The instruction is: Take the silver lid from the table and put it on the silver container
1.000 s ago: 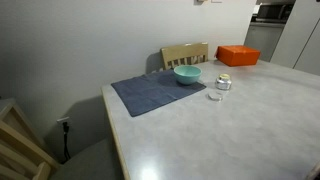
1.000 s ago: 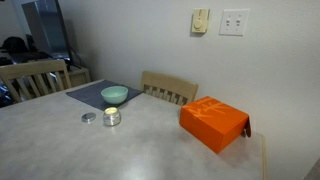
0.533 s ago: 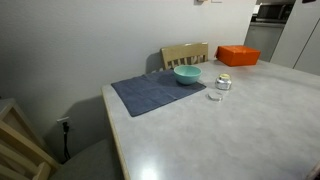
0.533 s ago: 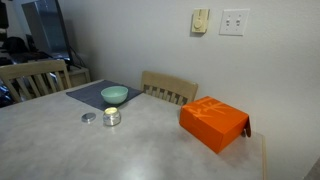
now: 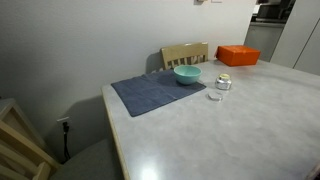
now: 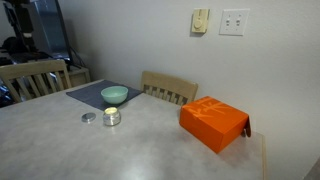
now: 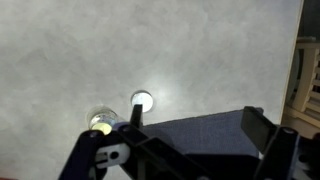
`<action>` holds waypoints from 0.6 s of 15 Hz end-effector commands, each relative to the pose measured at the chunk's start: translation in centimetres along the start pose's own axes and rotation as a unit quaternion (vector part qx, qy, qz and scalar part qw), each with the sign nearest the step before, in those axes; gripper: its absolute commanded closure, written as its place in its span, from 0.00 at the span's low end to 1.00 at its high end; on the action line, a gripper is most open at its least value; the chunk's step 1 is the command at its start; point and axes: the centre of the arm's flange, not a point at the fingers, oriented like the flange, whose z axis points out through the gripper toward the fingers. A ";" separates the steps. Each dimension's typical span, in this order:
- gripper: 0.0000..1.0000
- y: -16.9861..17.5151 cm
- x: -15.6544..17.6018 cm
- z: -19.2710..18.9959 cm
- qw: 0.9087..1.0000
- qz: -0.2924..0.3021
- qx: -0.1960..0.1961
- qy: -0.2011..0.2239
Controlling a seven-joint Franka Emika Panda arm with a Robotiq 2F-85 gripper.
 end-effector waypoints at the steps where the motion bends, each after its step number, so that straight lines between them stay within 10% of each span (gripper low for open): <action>1: 0.00 0.2 0.1 0.1 1.000 0.001 0.000 -0.001; 9: 0.00 1.4 3.1 5.4 0.993 0.029 -0.022 0.111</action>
